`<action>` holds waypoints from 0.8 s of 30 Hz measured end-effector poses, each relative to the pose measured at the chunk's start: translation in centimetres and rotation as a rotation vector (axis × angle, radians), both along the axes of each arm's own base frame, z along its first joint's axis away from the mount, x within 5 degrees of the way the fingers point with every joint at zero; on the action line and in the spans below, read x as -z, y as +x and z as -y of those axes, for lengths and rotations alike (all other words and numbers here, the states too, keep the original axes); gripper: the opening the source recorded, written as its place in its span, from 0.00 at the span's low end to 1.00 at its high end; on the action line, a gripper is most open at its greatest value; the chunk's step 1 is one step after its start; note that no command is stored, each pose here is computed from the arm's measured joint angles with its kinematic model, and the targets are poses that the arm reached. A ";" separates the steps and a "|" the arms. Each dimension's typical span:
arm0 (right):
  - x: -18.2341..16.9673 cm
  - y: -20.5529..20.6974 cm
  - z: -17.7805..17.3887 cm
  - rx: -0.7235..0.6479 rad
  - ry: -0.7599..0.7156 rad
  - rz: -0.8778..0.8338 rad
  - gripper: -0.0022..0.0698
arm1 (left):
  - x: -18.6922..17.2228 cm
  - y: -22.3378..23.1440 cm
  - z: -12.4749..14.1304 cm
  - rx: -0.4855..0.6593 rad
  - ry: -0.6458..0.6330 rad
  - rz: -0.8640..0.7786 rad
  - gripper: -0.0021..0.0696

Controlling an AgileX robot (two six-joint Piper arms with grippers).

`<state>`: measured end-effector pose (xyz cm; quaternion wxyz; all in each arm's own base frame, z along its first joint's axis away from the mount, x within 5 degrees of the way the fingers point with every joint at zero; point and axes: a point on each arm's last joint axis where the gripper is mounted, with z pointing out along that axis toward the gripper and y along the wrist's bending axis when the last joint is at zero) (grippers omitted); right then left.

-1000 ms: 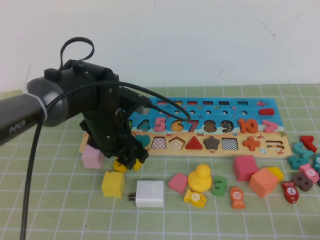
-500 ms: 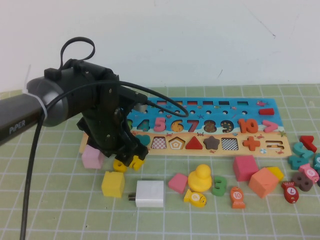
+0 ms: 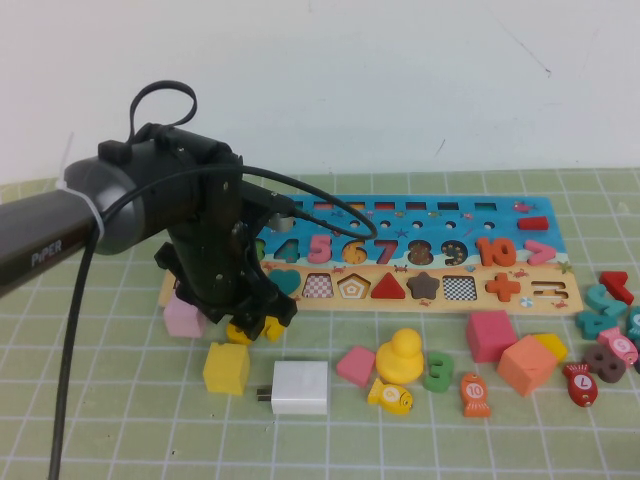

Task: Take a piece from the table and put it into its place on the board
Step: Pick up the "number 6"

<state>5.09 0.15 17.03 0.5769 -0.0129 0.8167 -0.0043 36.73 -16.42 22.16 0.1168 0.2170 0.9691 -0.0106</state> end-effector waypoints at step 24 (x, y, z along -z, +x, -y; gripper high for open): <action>0.0 0.0 0.0 0.000 0.000 0.000 0.03 | 0.1 -0.1 0.1 -0.002 0.000 -0.023 0.40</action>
